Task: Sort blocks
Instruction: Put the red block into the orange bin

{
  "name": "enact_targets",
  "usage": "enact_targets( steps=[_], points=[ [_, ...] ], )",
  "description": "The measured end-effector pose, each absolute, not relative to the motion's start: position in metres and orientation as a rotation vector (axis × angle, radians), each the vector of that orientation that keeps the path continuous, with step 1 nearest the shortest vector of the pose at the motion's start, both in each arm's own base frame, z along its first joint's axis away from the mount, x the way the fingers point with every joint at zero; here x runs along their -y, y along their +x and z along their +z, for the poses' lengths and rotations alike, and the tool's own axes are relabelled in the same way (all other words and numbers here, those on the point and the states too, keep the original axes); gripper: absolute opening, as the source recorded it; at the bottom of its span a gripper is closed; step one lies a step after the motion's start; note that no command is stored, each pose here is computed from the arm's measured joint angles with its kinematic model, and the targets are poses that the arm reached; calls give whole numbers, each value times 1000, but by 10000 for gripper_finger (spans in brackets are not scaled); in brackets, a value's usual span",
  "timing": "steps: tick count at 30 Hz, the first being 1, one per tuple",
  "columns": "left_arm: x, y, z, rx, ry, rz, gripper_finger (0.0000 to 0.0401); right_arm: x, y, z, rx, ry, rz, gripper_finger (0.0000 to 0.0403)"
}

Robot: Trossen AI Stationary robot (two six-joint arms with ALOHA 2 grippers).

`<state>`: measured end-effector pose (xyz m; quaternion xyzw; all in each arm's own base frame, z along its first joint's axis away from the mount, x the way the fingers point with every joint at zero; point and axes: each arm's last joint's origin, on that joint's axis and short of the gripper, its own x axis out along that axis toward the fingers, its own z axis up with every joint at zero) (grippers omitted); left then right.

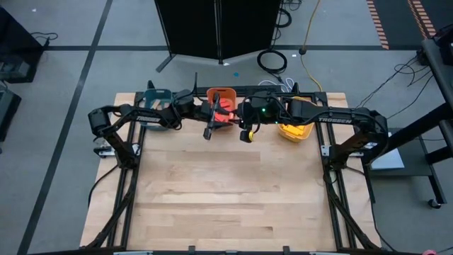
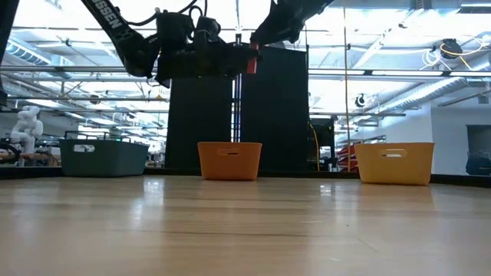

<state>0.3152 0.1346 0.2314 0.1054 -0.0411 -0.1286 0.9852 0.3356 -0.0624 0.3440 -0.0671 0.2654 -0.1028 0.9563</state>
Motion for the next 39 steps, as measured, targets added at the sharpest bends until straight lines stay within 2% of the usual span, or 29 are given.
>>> enact_targets(
  steps=[8, 15, 20, 24, 30, 33, 39],
  points=[
    [-135, 315, 231, 82, 213, -243, 108, 63, 335, 344, -533, -99, -228, 122],
    [-137, 315, 232, 84, 213, -201, 101, 68, 329, 350, -528, -91, -350, 173],
    [-144, 315, 229, 42, 186, -60, 100, 72, 320, 355, -531, -103, -390, 209],
    [-158, 313, 225, -86, 124, 130, 100, 78, 311, 353, -600, -91, -410, 228],
    [-187, 308, 226, -458, -134, 463, 99, 87, 300, 344, -720, -20, -472, 232],
    [-190, 308, 219, -572, -157, 545, 102, 88, 298, 343, -730, 3, -483, 229],
    [-193, 314, 209, -579, -150, 565, 145, 89, 299, 343, -721, 28, -492, 227]
  ],
)
